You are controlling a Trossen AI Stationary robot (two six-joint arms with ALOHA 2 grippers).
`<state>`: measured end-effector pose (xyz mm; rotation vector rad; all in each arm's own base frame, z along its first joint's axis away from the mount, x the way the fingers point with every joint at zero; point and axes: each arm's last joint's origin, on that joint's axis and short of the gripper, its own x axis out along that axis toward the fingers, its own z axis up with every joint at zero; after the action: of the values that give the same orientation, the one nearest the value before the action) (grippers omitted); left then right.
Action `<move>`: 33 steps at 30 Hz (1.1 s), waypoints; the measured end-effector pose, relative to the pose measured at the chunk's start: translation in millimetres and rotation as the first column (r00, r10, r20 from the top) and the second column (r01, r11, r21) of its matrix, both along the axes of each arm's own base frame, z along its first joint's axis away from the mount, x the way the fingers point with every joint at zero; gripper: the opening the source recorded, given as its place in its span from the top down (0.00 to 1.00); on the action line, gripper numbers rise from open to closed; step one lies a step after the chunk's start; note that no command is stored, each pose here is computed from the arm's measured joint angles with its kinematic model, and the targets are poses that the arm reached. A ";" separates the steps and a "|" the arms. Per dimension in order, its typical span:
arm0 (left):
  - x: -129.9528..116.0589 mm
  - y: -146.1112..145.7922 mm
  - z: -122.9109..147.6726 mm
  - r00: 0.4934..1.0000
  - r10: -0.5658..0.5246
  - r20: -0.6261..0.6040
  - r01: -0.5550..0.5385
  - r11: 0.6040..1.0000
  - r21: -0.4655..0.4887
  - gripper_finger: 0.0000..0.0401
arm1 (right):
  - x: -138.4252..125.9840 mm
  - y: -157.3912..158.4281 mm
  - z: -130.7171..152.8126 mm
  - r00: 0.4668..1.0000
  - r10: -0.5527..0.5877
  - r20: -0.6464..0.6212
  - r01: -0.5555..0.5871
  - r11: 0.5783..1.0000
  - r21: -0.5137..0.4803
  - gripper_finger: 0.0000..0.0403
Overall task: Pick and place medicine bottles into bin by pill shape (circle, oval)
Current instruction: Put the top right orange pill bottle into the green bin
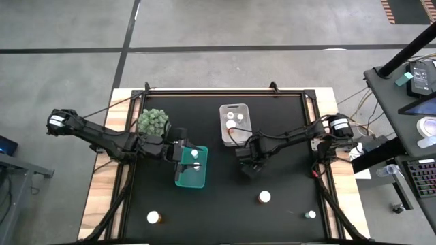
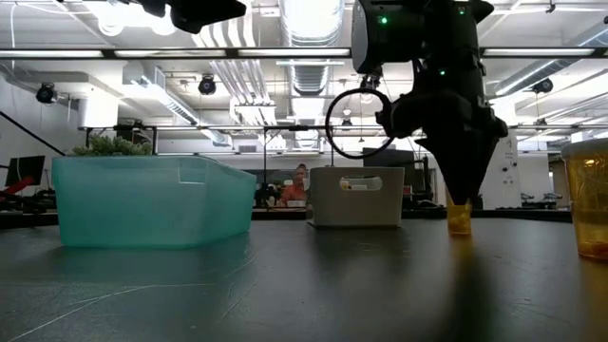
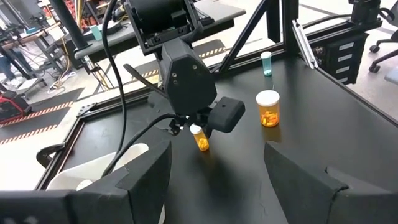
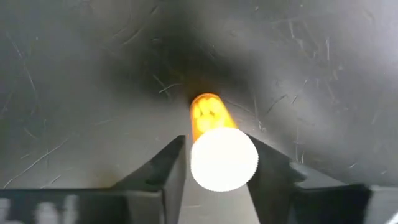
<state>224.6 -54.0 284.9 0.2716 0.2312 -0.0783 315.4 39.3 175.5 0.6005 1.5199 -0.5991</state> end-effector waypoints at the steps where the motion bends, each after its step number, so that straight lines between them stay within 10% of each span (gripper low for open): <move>1: 0.0 0.0 0.0 1.000 0.000 0.000 0.000 1.000 0.000 0.40 | 0.1 -0.4 0.0 1.000 0.005 0.001 -0.005 1.000 -0.005 0.68; 16: 2.7 -11.7 -6.4 0.999 0.017 -0.040 -0.025 0.976 -0.215 0.40 | 8.9 -5.2 33.5 0.952 0.273 0.141 -0.271 0.962 -0.034 0.70; 33: 0.4 -26.4 -21.9 0.981 0.021 -0.193 -0.100 0.909 -0.404 0.40 | 39.1 1.5 80.0 0.564 0.640 0.523 -0.527 0.766 -0.368 0.73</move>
<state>225.1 -80.4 263.0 -0.1676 0.4010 -0.0887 354.5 40.7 255.5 0.0881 0.9124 0.0247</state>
